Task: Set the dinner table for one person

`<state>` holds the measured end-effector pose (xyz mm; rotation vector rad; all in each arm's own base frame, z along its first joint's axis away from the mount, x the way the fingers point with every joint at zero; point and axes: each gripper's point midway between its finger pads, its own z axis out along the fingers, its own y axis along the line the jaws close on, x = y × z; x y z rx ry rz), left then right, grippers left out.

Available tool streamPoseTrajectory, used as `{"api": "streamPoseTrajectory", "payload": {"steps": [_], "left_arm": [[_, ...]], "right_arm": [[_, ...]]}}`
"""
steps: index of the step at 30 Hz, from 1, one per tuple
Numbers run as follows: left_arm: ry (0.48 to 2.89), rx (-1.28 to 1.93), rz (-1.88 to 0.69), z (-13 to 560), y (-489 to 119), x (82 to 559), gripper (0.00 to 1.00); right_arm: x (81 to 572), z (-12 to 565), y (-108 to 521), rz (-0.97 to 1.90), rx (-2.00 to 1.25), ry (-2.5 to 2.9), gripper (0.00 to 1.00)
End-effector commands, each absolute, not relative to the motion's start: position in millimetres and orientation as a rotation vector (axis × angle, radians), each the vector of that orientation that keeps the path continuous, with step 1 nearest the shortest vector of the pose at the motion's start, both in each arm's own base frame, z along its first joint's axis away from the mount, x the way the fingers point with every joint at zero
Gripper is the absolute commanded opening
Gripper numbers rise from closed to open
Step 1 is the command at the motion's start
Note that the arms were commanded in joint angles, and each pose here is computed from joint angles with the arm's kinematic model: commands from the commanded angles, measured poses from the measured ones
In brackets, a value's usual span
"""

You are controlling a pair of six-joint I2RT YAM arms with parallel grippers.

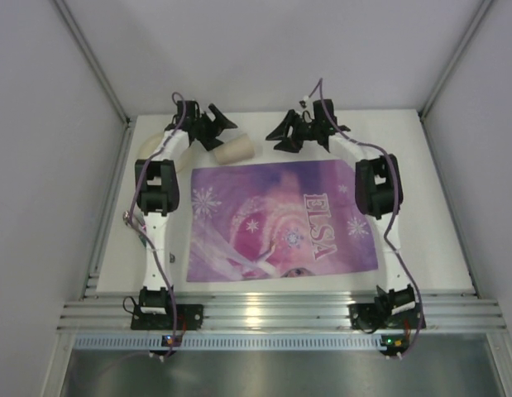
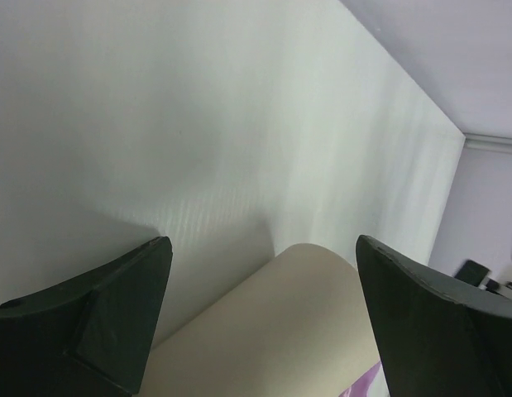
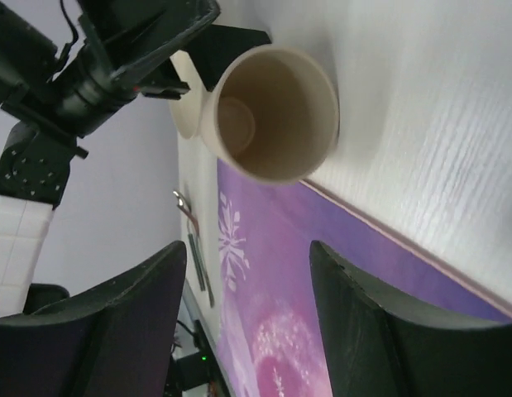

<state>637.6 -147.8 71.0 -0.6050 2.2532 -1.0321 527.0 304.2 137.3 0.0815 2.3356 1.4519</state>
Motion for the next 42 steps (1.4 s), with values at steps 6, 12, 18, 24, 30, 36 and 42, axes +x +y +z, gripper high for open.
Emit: {"api": "streamPoseTrajectory", "payload": {"steps": [6, 12, 18, 24, 30, 36, 42], "left_arm": [[2.299, -0.562, -1.069, 109, -157, 603, 0.98], [2.307, -0.556, -1.069, 111, -163, 599, 0.98], [2.326, -0.543, -1.062, 110, -168, 594, 0.98], [2.315, -0.526, -1.049, 120, -167, 594, 0.98], [2.306, -0.500, -1.030, 130, -165, 592, 0.98], [2.350, -0.482, -0.957, 117, -158, 584, 0.98], [2.354, -0.480, -0.839, 119, -145, 586, 0.98]], "right_arm": [[538, 169, 383, 1.707, 0.012, 2.089, 0.63], [521, 168, 408, 1.776, -0.016, 2.087, 0.63], [505, 160, 425, 1.802, -0.035, 2.113, 0.30], [510, 163, 420, 1.737, -0.054, 2.126, 0.00], [526, 196, 355, 1.346, -0.125, 2.230, 0.00], [504, 236, 186, 0.564, 0.025, 2.396, 0.00], [432, 201, 132, 0.227, 0.011, 2.584, 0.00]]}}
